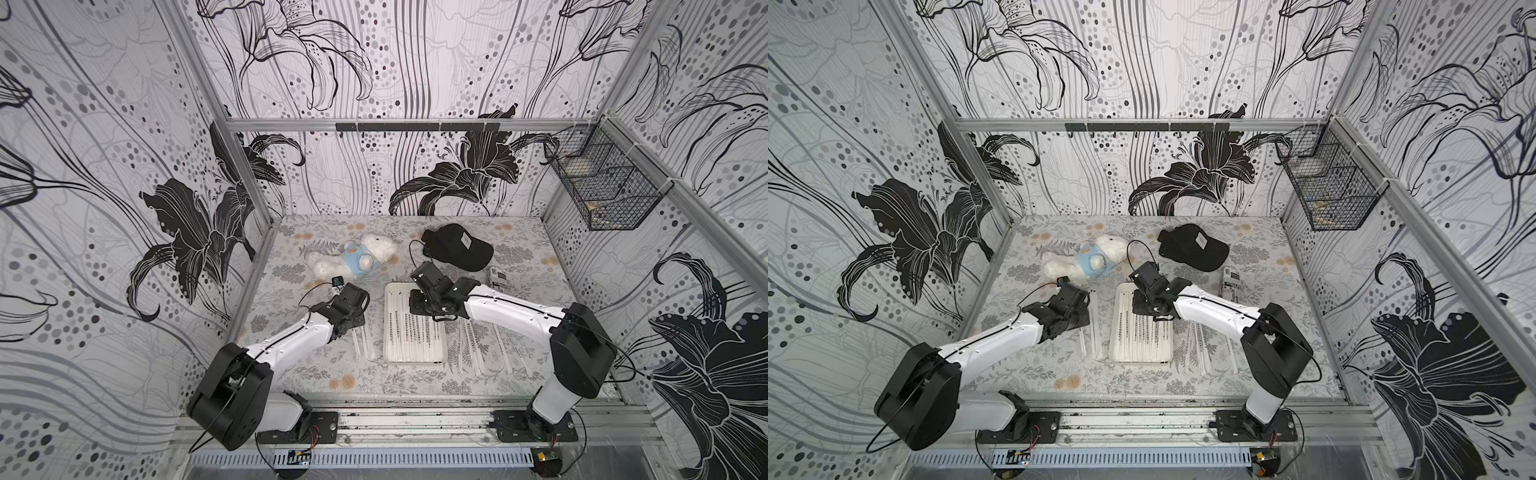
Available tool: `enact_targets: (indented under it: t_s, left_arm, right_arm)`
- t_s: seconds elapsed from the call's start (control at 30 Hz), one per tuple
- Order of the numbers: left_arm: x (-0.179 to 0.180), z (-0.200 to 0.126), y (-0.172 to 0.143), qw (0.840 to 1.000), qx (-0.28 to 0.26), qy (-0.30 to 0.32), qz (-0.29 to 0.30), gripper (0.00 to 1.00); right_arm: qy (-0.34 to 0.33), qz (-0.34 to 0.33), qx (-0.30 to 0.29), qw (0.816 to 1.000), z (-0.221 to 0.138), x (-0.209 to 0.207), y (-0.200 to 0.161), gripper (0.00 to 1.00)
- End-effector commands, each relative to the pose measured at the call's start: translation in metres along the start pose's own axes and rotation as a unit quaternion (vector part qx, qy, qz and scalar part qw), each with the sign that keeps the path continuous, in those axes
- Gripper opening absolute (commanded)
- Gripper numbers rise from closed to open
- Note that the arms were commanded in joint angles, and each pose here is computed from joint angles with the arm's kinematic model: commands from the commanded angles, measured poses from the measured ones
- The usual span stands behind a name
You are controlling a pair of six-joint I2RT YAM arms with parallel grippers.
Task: Put the straws into the storage box
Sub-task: Pick up the straw from the center of the board, then place the straw in the storage box.
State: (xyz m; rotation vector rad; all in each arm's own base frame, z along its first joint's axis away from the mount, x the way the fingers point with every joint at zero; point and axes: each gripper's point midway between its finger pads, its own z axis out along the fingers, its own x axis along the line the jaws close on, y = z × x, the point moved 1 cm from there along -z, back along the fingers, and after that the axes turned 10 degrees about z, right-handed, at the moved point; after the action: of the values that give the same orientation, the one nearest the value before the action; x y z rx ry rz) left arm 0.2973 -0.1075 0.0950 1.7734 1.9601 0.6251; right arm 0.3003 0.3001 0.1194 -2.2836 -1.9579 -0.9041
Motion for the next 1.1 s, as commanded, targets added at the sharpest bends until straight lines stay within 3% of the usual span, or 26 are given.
enact_targets:
  t_s: [0.0,0.13,0.3,0.47,0.7,1.07]
  left_arm:
    - [-0.019,-0.032,0.039,0.997,-0.061,-0.037,0.01,0.0]
    - [-0.09,-0.064,0.047,0.982,-0.097,-0.145,0.068,0.0]
    - [-0.138,-0.05,0.027,0.972,-0.074,-0.208,0.084,0.0]
    - [-0.151,-0.026,0.009,0.97,-0.048,-0.229,0.068,0.0]
    - [-0.139,0.01,-0.023,0.979,-0.013,-0.186,0.083,0.0]
    - [-0.128,0.035,-0.044,0.985,0.016,-0.147,0.09,0.0]
  right_arm:
    - [0.006,0.001,-0.022,1.0,-0.019,-0.003,0.014,0.22]
    - [0.0,0.008,-0.036,0.999,-0.026,-0.014,0.026,0.22]
    - [-0.003,0.012,-0.044,0.999,-0.03,-0.019,0.033,0.22]
    - [-0.006,0.014,-0.04,0.999,-0.029,-0.023,0.029,0.22]
    - [-0.008,0.017,-0.035,0.999,-0.024,-0.027,0.024,0.22]
    - [-0.009,0.017,-0.032,0.999,-0.02,-0.027,0.023,0.21]
